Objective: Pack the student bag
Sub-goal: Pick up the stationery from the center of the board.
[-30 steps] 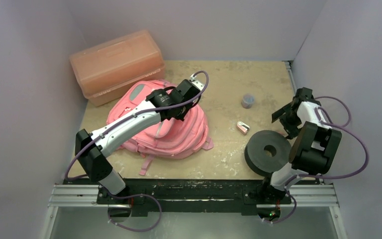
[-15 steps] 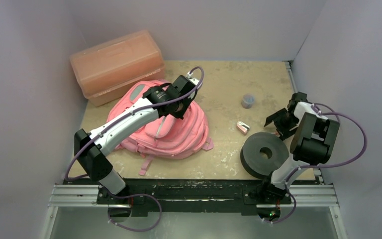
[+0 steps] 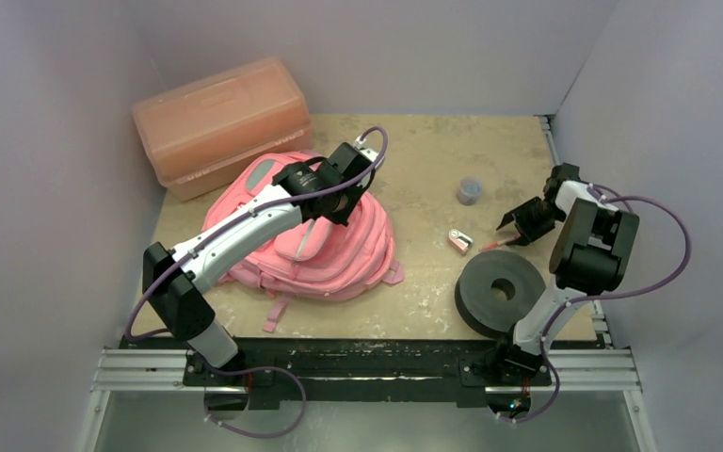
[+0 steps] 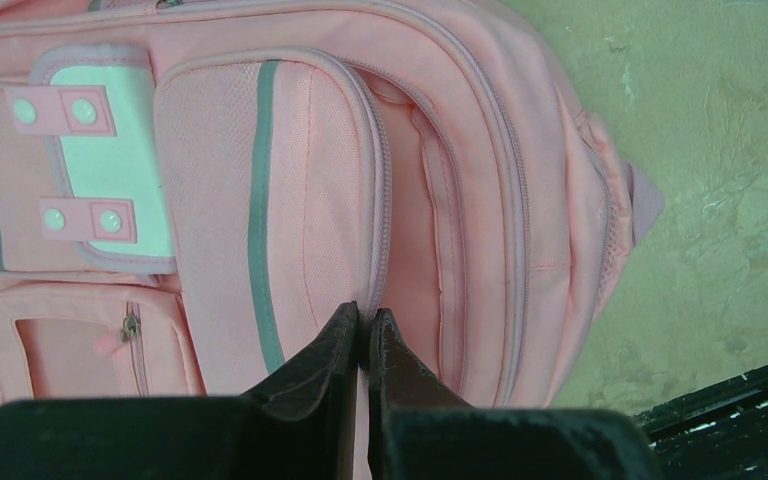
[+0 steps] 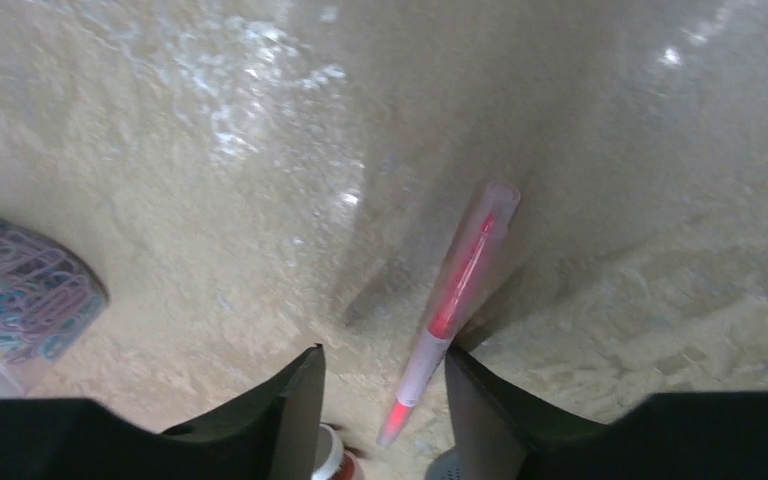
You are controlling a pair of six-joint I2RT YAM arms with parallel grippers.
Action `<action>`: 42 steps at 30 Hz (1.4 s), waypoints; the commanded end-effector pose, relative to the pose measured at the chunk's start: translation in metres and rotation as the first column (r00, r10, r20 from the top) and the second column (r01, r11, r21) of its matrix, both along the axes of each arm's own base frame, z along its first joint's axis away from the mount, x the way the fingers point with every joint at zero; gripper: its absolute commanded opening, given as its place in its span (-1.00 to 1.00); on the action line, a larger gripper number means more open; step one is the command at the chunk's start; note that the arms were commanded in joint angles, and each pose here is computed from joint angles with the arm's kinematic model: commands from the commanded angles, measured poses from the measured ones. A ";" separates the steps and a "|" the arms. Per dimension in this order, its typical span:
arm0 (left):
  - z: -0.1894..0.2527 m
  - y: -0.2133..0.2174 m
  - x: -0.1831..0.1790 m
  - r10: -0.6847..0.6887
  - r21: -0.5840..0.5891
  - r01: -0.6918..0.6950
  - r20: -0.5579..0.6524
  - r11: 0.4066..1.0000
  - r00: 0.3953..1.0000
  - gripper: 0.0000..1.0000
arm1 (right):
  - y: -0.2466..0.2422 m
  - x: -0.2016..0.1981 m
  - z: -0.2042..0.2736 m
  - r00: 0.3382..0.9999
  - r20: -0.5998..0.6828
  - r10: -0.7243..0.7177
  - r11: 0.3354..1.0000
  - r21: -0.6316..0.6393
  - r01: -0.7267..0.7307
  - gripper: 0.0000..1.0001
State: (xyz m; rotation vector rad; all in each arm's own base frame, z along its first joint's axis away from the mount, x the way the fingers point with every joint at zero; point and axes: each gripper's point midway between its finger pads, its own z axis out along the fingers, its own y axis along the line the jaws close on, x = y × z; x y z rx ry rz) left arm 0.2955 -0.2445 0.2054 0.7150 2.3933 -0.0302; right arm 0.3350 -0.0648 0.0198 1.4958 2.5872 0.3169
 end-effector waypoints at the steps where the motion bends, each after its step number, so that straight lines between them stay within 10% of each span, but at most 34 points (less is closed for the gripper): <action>1: 0.023 -0.017 0.005 -0.009 -0.090 0.013 0.038 0.996 0.999 -1.00 | 0.007 0.042 0.011 0.990 0.143 0.020 0.999 0.024 -0.024 -0.09; 13: 0.022 -0.016 0.006 -0.010 -0.089 0.013 0.036 0.996 0.999 -1.00 | 0.018 0.065 0.001 0.989 0.147 -0.005 1.000 -0.025 0.009 -1.00; 32: 0.016 -0.011 0.011 0.005 -0.056 -0.003 0.038 0.998 0.999 -1.00 | 0.000 0.086 0.089 0.911 0.406 0.071 0.984 -0.176 0.002 -1.00; 42: 0.027 -0.013 0.012 0.010 -0.200 -0.010 -0.003 0.980 1.000 -1.00 | 0.133 0.071 0.164 0.585 0.686 0.432 0.875 -0.160 -0.457 -1.00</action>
